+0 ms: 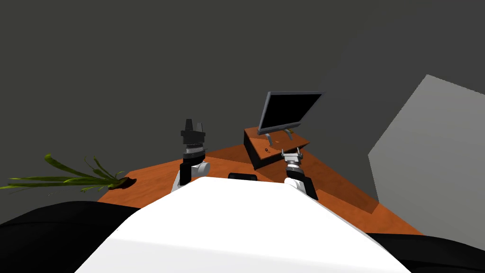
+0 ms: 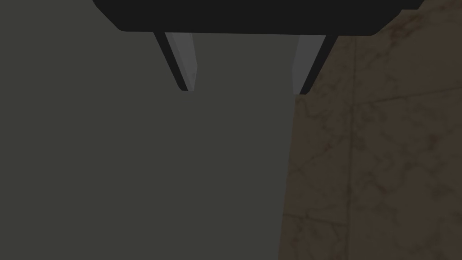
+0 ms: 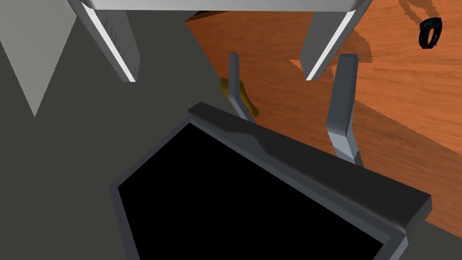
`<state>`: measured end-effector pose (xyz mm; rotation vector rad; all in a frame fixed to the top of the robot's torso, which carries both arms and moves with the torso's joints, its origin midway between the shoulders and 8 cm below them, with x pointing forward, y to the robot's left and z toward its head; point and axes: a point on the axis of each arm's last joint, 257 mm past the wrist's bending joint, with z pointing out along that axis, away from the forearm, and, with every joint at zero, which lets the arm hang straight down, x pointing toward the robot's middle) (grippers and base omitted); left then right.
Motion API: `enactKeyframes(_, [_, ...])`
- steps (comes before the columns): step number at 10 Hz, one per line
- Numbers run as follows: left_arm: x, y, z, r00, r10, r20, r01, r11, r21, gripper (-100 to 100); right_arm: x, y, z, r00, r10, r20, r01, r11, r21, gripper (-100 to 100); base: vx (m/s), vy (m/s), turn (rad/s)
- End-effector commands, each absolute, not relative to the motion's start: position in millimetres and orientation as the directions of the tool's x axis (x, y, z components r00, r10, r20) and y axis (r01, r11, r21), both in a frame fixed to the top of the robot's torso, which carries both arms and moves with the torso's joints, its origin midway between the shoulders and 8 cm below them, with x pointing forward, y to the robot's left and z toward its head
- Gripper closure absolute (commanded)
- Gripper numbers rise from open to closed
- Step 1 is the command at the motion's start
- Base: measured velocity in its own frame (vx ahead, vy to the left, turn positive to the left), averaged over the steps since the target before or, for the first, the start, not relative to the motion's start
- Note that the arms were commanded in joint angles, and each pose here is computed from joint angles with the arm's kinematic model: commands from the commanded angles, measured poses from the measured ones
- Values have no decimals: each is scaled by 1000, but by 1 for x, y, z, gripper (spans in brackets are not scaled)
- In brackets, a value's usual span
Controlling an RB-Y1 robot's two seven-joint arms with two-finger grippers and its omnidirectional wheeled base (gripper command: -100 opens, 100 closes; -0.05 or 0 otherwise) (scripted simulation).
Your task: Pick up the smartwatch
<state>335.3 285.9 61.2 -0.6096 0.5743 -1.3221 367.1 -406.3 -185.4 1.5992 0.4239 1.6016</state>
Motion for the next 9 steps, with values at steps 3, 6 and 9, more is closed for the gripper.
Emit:
enactKeyframes(3, [335, 286, 61, 157, -987, -40, 703, 140, -698, 0, 362, -429, -233, 195, 578, 793, -275, -743, 610, -100, 16, 64, 125])
enactKeyframes(6, [335, 286, 61, 157, -987, -40, 703, 140, -698, 0, 355, -440, -257, 217, 451, 866, -286, -819, 498, -100, 28, 52, 99])
enactKeyframes(9, [335, 286, 61, 157, -987, -40, 703, 140, -698, 0, 340, -456, -302, 279, 278, 919, -298, -885, 358, -100, 37, 46, 131])
